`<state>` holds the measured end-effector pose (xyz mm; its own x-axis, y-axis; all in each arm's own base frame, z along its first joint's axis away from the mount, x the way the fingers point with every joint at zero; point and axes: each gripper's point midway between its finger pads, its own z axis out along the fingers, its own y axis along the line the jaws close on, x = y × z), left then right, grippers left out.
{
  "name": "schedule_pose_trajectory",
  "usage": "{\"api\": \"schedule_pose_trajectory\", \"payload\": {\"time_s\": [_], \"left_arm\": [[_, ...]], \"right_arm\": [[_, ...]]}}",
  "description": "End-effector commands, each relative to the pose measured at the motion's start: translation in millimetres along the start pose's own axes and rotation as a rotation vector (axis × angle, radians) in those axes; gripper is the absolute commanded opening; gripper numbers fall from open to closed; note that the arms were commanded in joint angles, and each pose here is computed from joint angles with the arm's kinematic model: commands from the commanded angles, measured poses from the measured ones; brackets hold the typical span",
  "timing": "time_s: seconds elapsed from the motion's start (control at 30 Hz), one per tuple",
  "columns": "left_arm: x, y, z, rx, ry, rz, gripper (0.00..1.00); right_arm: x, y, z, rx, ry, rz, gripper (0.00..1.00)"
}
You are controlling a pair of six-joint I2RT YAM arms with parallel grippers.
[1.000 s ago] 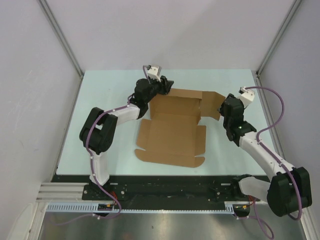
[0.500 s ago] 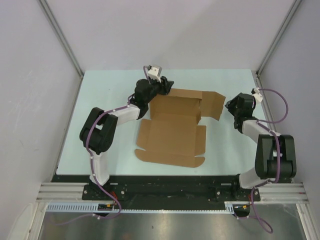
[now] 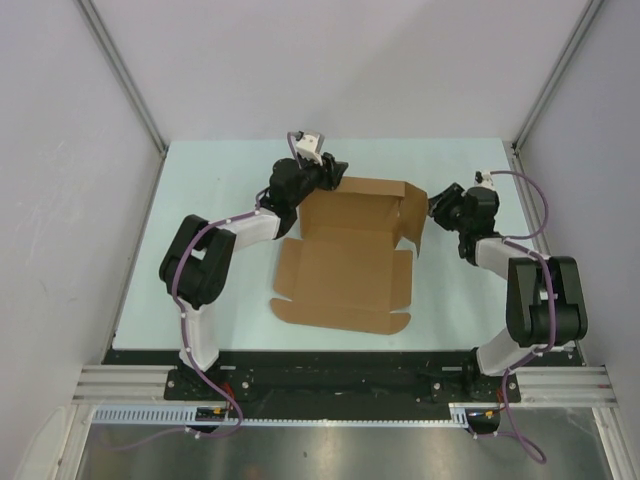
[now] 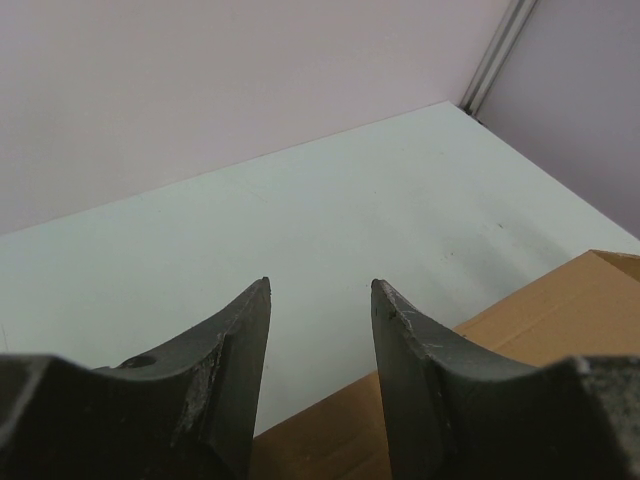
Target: Fold the paper box
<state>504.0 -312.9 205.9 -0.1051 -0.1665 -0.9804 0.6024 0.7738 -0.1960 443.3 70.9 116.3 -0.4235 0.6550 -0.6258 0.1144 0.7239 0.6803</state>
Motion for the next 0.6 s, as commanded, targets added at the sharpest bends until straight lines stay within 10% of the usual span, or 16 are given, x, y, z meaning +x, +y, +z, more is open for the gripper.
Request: {"api": "schedule_pose_trajectory", "payload": {"time_s": [0.0, 0.57], "left_arm": [[36.9, -5.7, -10.5, 0.007, 0.115, -0.022, 0.50], [36.6, -12.6, -12.9, 0.016, 0.118, -0.014, 0.50]], "right_arm": [[4.0, 33.7, -13.7, -0.096, 0.017, -0.084, 0.44], [46.7, 55.7, -36.4, -0.163, 0.104, -0.289, 0.45]]}}
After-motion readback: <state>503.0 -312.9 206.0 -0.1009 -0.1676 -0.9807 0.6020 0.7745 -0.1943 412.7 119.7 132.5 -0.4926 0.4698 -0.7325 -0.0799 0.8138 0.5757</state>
